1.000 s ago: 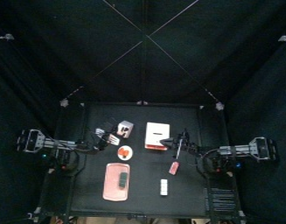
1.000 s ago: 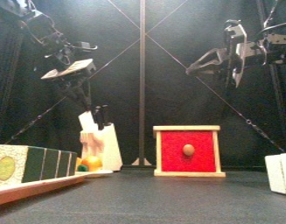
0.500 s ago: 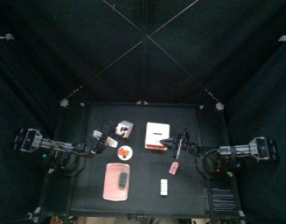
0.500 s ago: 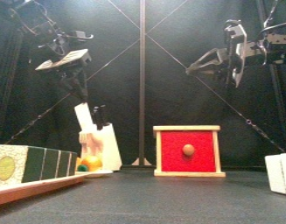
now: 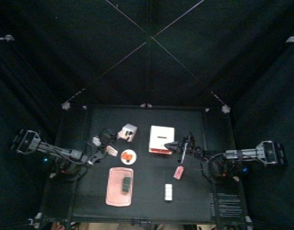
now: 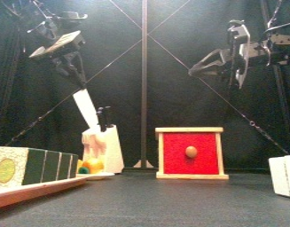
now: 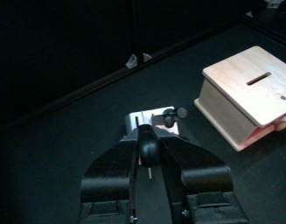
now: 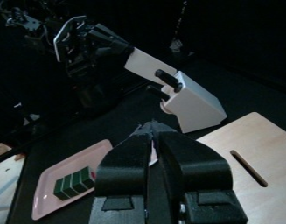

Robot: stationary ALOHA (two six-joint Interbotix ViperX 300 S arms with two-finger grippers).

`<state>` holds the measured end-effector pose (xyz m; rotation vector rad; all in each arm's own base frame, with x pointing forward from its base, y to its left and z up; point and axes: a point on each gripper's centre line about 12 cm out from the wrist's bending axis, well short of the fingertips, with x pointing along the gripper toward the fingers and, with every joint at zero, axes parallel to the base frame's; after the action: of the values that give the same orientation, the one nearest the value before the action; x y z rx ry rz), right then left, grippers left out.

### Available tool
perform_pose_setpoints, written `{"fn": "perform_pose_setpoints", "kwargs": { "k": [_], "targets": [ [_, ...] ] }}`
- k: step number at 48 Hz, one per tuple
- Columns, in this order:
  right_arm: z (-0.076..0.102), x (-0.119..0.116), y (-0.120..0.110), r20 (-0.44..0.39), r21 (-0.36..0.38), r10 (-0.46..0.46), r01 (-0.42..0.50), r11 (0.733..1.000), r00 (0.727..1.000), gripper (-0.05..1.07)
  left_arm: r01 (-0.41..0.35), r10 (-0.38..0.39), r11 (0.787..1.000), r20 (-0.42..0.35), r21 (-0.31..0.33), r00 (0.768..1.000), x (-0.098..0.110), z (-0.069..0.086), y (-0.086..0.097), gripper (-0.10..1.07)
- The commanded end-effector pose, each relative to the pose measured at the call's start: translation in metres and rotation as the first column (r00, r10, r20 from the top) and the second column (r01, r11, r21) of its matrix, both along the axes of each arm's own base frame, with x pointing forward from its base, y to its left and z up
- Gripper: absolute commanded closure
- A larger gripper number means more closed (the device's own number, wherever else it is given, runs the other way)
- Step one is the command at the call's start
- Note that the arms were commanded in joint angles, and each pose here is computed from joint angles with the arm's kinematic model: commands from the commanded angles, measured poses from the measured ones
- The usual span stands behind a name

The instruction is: Pull out cleaver

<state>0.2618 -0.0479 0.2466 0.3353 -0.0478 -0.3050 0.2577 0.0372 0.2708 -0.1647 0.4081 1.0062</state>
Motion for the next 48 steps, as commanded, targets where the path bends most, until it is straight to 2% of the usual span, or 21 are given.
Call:
{"fn": "perform_pose_setpoints", "kwargs": {
  "k": [1,21,30,48],
  "targets": [
    [0.008,0.001,0.0,0.028,-0.006,0.001,-0.001,1.0,1.0,0.52,-0.009,0.009,1.0,0.019,0.011,1.0,-0.002,0.008,-0.001,0.43],
    [0.008,0.0,0.0,0.026,-0.007,0.0,0.0,1.0,1.0,0.52,0.011,-0.013,0.999,0.042,0.047,0.999,-0.018,0.014,-0.015,0.43],
    [0.008,0.0,0.0,0.026,-0.004,0.001,-0.001,1.0,1.0,0.52,0.012,-0.015,0.999,0.05,0.052,0.999,-0.018,0.014,-0.015,0.43],
    [0.006,0.0,0.001,0.022,-0.005,0.002,-0.002,1.0,1.0,0.52,0.06,-0.07,0.991,0.077,0.117,0.995,-0.015,0.022,-0.021,0.43]
  ]
}}
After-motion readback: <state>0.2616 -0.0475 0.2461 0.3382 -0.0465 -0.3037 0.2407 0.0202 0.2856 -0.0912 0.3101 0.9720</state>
